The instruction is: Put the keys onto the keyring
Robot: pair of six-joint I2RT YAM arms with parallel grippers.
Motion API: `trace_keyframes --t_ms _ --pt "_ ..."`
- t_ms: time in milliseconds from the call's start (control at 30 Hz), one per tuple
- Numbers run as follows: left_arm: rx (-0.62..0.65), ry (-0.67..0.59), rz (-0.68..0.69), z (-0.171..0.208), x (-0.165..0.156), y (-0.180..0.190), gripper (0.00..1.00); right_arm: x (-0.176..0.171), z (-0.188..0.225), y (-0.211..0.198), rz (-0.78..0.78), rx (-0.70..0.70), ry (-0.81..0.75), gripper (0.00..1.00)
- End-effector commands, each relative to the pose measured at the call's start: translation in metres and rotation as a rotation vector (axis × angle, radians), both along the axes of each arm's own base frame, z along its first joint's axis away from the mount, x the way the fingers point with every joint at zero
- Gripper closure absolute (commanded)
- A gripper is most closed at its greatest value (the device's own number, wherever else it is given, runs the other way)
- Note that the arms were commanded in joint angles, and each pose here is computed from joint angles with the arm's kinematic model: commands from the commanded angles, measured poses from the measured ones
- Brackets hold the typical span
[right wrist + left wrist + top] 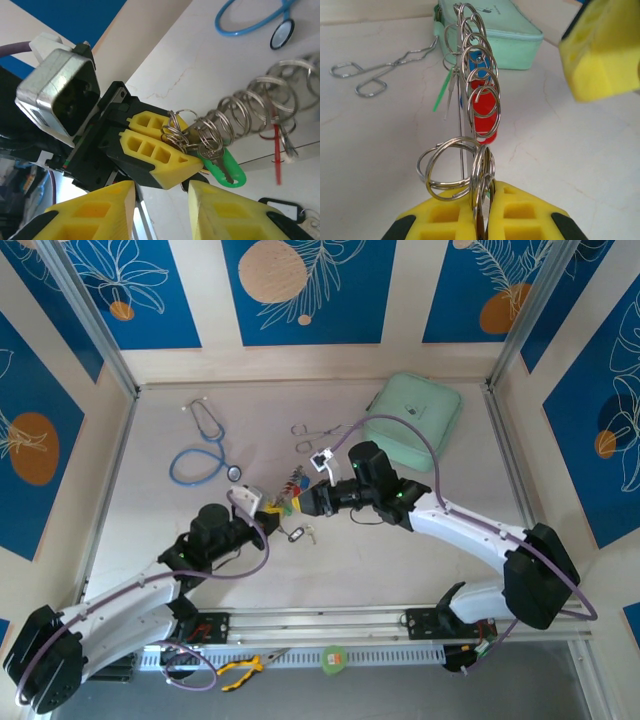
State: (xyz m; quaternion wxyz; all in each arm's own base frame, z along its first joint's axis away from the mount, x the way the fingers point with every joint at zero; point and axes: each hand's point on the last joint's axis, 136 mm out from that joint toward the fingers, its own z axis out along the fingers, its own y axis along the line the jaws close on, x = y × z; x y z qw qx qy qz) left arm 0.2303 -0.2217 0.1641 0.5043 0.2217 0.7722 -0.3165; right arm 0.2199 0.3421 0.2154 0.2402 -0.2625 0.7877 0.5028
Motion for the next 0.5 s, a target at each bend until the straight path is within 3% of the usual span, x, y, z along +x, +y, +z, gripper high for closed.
trace_keyframes --t_ms 0,467 --pt "-0.18 0.038 0.02 0.036 0.006 -0.008 1.0 0.004 0.006 0.002 -0.011 0.051 0.06 0.65" --pt "-0.25 0.113 -0.038 0.046 -0.002 -0.019 1.0 0.021 -0.002 0.01 -0.086 0.036 0.13 0.62"
